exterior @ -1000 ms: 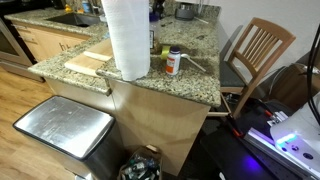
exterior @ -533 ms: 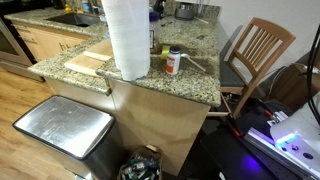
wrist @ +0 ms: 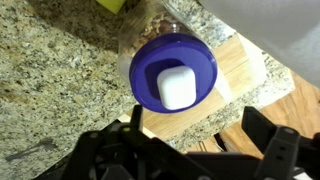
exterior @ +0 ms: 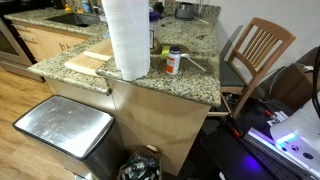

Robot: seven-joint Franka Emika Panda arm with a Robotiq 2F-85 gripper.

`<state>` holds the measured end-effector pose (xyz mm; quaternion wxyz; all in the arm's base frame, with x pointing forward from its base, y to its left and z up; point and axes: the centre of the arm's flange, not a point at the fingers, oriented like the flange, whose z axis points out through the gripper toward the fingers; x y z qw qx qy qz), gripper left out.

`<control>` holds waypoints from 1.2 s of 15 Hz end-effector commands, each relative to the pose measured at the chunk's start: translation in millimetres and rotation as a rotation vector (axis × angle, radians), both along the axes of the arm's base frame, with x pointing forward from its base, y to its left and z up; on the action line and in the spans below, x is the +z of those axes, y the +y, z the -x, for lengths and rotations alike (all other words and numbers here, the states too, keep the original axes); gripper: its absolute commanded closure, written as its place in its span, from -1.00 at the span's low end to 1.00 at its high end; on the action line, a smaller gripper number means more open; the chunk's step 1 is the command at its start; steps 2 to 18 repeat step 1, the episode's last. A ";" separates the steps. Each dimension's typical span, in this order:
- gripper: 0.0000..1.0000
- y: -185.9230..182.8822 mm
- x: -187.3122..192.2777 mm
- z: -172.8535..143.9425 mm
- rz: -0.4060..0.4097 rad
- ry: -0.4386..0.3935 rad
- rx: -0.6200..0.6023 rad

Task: Put the white case on top of the jar

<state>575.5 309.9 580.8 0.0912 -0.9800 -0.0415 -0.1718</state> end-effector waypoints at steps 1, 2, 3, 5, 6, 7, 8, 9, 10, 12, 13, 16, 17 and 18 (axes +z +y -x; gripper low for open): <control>-1.00 -7.7 13.0 3.7 -0.040 0.001 -0.015; -1.00 -7.7 13.0 3.7 -0.040 0.001 -0.015; -1.00 -7.7 13.0 3.7 -0.040 0.001 -0.015; -1.00 -7.7 13.0 3.7 -0.040 0.001 -0.015; -1.00 -7.7 13.0 3.7 -0.040 0.001 -0.015; -1.00 -7.7 13.0 3.7 -0.040 0.001 -0.015; -1.00 -7.7 13.0 3.7 -0.040 0.001 -0.015; -1.00 -7.7 13.0 3.7 -0.040 0.001 -0.015; -1.00 -7.7 13.0 3.7 -0.040 0.001 -0.015; -1.00 -7.7 13.0 3.7 -0.040 0.001 -0.015; -1.00 -7.7 13.0 3.7 -0.040 0.001 -0.015; -1.00 -7.7 13.0 3.7 -0.040 0.001 -0.015; -1.00 -7.7 13.0 3.7 -0.040 0.001 -0.015; -1.00 -7.7 13.0 3.7 -0.040 0.001 -0.015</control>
